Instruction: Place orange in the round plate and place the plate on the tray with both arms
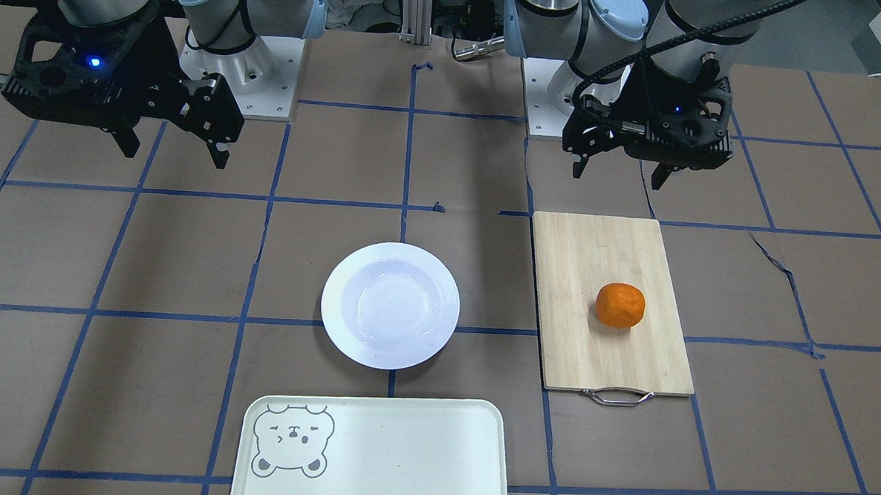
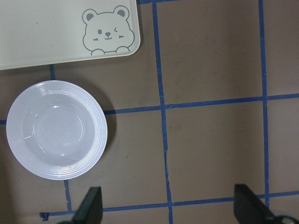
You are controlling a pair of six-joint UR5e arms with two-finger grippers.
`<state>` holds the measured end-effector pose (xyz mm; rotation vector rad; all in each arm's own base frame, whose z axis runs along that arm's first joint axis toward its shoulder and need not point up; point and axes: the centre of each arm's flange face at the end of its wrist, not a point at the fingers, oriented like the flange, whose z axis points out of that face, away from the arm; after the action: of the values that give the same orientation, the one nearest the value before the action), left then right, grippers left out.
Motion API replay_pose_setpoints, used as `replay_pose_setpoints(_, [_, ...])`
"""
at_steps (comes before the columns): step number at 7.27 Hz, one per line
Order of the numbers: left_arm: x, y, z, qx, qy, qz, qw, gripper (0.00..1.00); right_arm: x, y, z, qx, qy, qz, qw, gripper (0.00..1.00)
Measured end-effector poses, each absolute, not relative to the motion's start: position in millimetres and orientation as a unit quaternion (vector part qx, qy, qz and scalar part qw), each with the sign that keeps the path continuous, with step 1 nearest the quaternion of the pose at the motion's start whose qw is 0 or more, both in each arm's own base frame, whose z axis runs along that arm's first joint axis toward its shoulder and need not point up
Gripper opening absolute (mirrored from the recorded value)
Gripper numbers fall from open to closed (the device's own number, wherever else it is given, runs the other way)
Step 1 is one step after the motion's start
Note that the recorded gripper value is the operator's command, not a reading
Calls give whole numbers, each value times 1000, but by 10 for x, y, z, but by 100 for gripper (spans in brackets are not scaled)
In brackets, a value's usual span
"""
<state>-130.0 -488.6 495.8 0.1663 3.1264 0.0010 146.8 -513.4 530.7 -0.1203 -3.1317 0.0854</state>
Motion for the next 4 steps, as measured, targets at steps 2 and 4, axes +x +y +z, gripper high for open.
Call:
replay_pose_setpoints(2, [-1259, -4902, 4920, 49, 999, 5, 5, 100, 1467, -5125, 5231, -38, -999, 21, 4, 100])
replay_pose_setpoints(4, [-1249, -4928, 4867, 47, 999, 10, 3, 100, 1464, -5067, 5094, -40, -999, 9, 5, 100])
